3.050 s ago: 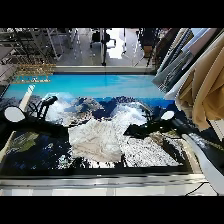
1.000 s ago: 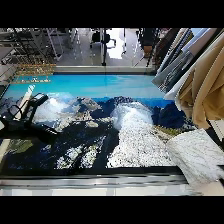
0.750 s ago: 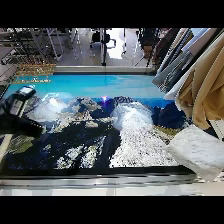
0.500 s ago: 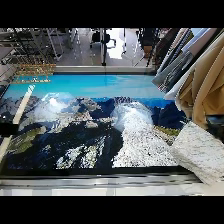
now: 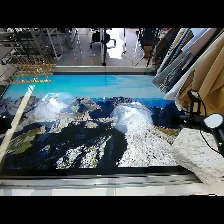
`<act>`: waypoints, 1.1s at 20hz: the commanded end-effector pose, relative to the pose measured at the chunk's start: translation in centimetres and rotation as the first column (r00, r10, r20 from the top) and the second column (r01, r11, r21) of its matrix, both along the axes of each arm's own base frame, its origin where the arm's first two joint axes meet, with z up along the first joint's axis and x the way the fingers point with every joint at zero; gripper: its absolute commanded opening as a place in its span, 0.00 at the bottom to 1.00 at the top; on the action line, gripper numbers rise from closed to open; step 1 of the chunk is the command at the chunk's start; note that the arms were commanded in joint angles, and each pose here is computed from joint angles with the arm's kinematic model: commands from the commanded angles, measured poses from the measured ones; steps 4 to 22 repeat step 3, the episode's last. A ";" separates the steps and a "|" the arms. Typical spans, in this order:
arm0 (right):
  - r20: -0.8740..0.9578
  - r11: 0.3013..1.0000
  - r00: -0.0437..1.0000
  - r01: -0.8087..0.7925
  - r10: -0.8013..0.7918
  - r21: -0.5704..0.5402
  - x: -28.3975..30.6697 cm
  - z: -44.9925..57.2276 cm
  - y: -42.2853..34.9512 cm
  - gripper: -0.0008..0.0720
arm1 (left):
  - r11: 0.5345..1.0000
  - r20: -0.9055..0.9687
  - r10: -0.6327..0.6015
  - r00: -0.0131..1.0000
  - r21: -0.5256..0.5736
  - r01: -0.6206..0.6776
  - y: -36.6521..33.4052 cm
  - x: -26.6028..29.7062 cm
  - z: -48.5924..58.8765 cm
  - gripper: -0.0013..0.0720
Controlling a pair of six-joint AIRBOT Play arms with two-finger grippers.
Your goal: Fold the clothes and pants, and hang the long-sleeved shirts on hangers.
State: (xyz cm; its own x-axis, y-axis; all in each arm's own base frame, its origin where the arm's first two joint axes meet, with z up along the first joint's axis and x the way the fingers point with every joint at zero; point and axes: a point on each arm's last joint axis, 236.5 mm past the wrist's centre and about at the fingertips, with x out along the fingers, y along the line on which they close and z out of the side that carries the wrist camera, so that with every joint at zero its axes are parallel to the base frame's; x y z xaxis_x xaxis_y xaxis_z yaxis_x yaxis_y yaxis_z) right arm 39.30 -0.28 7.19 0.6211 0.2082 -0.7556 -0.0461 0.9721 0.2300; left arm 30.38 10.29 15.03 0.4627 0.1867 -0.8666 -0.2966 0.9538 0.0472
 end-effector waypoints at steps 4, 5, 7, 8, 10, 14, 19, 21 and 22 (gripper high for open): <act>0.259 0.994 0.966 0.042 -0.016 -0.099 4.6 4.1 -0.1 0.16 | 0.999 0.016 0.044 0.999 -0.024 -0.043 0.1 0.1 0.1 0.39; 0.259 0.994 0.966 0.042 -0.016 -0.099 4.6 4.1 -0.1 0.16 | 0.999 0.016 0.044 0.999 -0.024 -0.043 0.1 0.1 0.1 0.39; 0.259 0.994 0.966 0.042 -0.016 -0.099 4.6 4.1 -0.1 0.16 | 0.999 0.016 0.044 0.999 -0.024 -0.043 0.1 0.1 0.1 0.39; 0.259 0.994 0.966 0.042 -0.016 -0.099 4.6 4.1 -0.1 0.16 | 0.999 0.016 0.044 0.999 -0.024 -0.043 0.1 0.1 0.1 0.39; 0.259 0.994 0.966 0.042 -0.016 -0.099 4.6 4.1 -0.1 0.16 | 0.999 0.016 0.044 0.999 -0.024 -0.043 0.1 0.1 0.1 0.39; 0.259 0.994 0.966 0.042 -0.016 -0.099 4.6 4.1 -0.1 0.16 | 0.999 0.016 0.044 0.999 -0.024 -0.043 0.1 0.1 0.1 0.39; 0.259 0.994 0.966 0.042 -0.016 -0.099 4.6 4.1 -0.1 0.16 | 0.999 0.016 0.044 0.999 -0.024 -0.043 0.1 0.1 0.1 0.39; 0.259 0.994 0.966 0.042 -0.016 -0.099 4.6 4.1 -0.1 0.16 | 0.999 0.016 0.044 0.999 -0.024 -0.043 0.1 0.1 0.1 0.39; 0.259 0.994 0.966 0.042 -0.016 -0.099 4.6 4.1 -0.1 0.16 | 0.999 0.016 0.044 0.999 -0.024 -0.043 0.1 0.1 0.1 0.39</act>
